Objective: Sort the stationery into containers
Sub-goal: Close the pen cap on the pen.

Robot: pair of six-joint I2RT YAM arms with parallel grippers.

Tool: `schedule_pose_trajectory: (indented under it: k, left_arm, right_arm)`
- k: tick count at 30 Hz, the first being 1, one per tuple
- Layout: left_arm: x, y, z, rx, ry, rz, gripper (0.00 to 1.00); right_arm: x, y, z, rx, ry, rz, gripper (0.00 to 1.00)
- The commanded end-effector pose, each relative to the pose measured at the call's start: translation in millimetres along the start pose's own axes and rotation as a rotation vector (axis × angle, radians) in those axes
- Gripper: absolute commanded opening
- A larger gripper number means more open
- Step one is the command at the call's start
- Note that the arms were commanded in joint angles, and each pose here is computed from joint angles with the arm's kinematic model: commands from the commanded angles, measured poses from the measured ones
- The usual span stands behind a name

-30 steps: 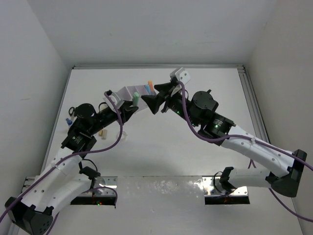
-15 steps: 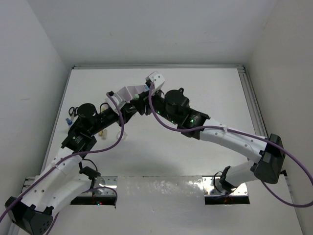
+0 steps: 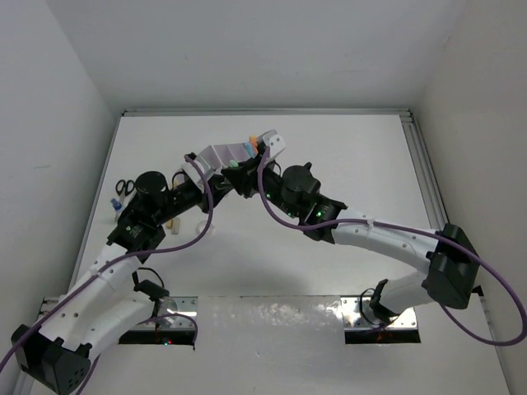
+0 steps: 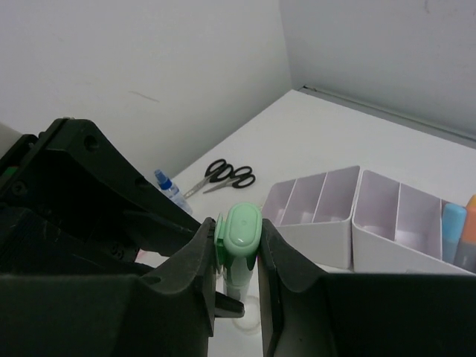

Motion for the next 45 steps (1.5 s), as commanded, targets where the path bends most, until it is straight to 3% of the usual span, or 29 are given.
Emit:
schedule_pose_trajectory:
  k: [1,7,16,31,40,45]
  left_arm:
    - [-96.7,7.6,-24.2,0.106,-0.173,-0.322,0.0]
    - [-117.8,11.0,-35.3,0.166,-0.103,-0.398,0.0]
    - [-153.2,25.5,-48.0,0.216,-0.092,-0.533,0.0]
    - [-165.9,28.0,-31.7,0.147,-0.181,-0.57,0.0]
    - [-158.8,25.7,-25.1,0.122,-0.217,-0.543,0.0]
    - [-128.0,18.5,-25.8,0.134,-0.205,-0.444,0.0]
  right_arm:
    - [88.0,10.3,10.6,-0.003,-0.05,0.198,0.0]
    - [111.9,16.4,21.1,-0.018,-0.152,0.189,0.0]
    - [170.9,25.7,36.4,-0.047,-0.177,0.314,0.0]
    - [251.0,53.3,48.1,-0.082,-0.05,0.554,0.0]
    - [256.9,55.9,53.0,-0.11,-0.052,0.568,0.0]
    - [208.6,33.0,54.0,-0.133,-0.072,0.46,0.01]
Point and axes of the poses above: each gripper's point midway between its finger pads, its own y axis back along the fingers, its own z axis along the line the jaws close on, x = y × z, the point moved 1 cm from there along y, back along the fingers, and after that the axes turned 15 degrees about y, right-handed, at the moved point
